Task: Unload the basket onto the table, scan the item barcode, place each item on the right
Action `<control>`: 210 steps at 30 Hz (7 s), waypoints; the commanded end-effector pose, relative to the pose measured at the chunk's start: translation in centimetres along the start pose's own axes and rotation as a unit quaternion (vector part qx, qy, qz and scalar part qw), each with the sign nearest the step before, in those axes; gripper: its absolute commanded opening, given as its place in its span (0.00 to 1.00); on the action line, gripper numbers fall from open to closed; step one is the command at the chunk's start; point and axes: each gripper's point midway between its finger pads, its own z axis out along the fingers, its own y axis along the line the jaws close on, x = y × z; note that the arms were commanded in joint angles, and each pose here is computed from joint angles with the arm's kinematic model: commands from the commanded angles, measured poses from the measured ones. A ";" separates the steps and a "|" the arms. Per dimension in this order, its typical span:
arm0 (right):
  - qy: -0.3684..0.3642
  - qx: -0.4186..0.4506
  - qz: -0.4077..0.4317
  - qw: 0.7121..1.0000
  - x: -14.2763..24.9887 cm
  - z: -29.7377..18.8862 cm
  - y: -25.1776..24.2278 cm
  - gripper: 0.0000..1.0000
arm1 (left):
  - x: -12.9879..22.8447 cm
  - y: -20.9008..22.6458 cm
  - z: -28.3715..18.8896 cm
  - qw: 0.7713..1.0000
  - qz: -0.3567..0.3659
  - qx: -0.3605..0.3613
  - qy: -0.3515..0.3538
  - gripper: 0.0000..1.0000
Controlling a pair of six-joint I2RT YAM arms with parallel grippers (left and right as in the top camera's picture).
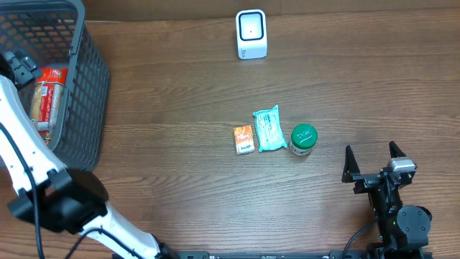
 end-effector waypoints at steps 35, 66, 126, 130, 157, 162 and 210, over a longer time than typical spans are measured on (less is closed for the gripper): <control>-0.003 0.008 -0.001 1.000 0.1 0.0 -0.3 1.00 | 9.6 -4.2 23.4 0.962 0.177 0.150 0.142 0.86; -0.003 0.008 0.000 1.000 0.1 0.0 -0.3 1.00 | -0.7 -7.5 10.3 0.966 0.122 0.228 -0.004 0.13; -0.003 0.008 0.000 1.000 0.1 0.0 -0.3 1.00 | 37.0 -28.1 -7.4 0.939 0.213 0.220 0.155 0.13; -0.003 0.008 -0.001 1.000 0.1 0.0 -0.3 1.00 | 37.8 -28.2 -6.5 0.942 0.196 0.224 0.156 0.16; -0.003 0.008 0.000 1.000 0.1 0.0 -0.3 1.00 | 31.3 -27.7 -11.2 0.933 0.233 0.256 0.102 0.69; -0.003 0.008 -0.001 1.000 0.1 0.0 -0.3 1.00 | 26.1 -25.5 -11.6 0.949 0.186 0.247 0.066 0.73; -0.003 0.008 0.000 1.000 0.1 0.0 -0.3 1.00 | 23.6 -19.8 -7.4 0.974 0.132 0.162 0.091 1.00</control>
